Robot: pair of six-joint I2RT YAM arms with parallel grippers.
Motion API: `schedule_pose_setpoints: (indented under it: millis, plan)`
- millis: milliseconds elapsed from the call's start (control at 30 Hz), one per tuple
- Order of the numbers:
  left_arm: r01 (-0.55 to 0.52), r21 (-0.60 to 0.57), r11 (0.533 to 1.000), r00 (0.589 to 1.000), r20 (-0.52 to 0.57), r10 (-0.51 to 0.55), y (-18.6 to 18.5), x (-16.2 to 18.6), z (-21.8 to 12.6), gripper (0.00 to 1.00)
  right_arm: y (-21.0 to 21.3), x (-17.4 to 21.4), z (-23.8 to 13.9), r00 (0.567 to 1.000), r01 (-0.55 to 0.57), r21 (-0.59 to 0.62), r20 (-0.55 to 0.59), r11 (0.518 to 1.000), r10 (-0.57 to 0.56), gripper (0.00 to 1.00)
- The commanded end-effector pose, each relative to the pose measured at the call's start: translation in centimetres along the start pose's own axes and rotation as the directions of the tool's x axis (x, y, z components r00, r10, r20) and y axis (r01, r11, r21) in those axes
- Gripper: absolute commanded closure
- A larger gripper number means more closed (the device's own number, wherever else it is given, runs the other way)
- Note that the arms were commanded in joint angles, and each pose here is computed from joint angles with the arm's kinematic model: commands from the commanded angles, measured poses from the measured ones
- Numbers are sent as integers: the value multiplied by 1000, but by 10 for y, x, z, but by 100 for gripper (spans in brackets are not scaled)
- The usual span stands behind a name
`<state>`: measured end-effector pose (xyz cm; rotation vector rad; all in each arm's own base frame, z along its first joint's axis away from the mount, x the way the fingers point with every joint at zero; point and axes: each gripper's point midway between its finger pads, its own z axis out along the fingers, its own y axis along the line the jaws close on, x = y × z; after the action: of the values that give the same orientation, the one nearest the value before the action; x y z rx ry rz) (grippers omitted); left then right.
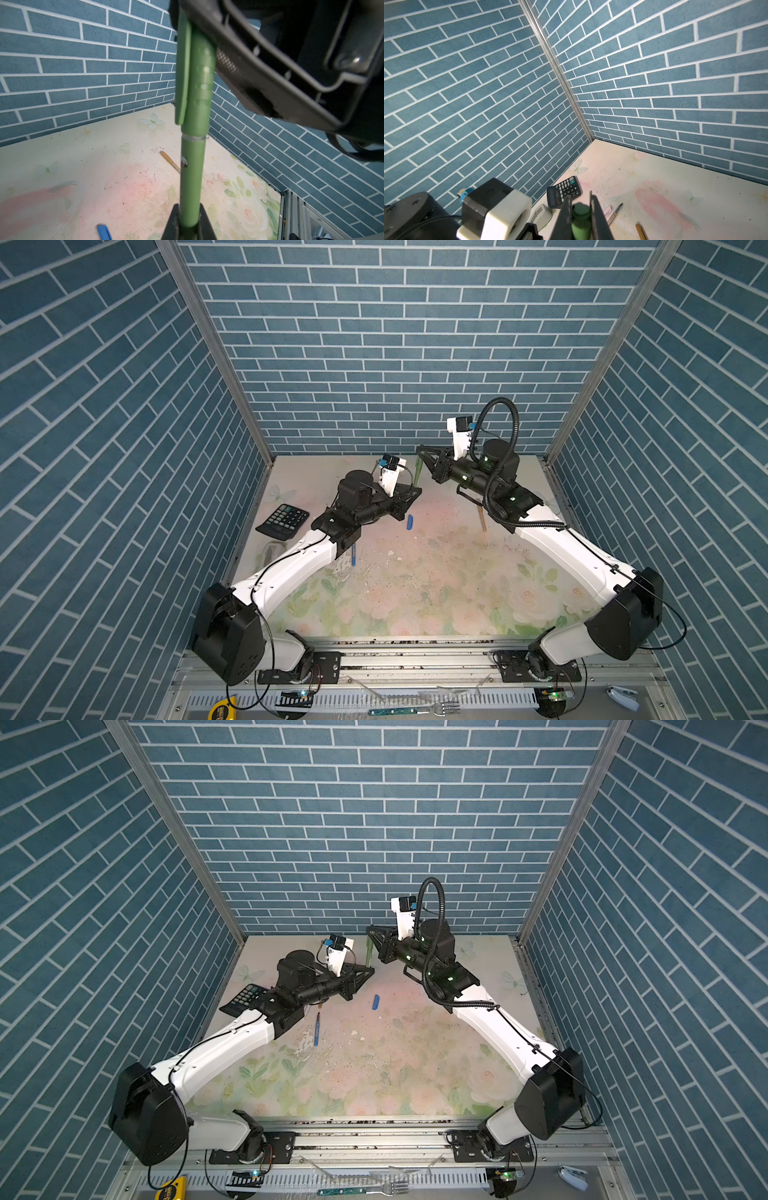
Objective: Insert the pens into the pen caps
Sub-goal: 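Press the green cap farther down onto the left-held pen with the right gripper, then close the right gripper on the capped green pen while the left gripper opens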
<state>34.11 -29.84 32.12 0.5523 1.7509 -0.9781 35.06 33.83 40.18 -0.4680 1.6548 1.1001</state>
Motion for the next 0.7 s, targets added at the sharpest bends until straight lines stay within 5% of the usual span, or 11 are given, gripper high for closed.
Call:
schedule_pose_setpoints:
  millis: [0, 267, 467, 667]
  plan:
    - [-114, -62, 992, 814, 567, 129, -21, -182, -68, 100, -11, 139, -8, 875, -193, 63, -441, 979, 200, 92]
    - [-111, -59, 992, 797, 592, 125, -17, -197, -75, 100, -16, 155, -10, 859, -203, 87, -463, 975, 220, 92]
    - [-72, -13, 997, 878, 473, 70, -3, -144, -52, 100, -4, 100, -6, 918, -113, 65, -375, 991, 129, 89]
    - [28, 48, 998, 952, 304, -41, 16, -56, -31, 100, 26, -1, -7, 981, 45, 35, -188, 998, -37, 59]
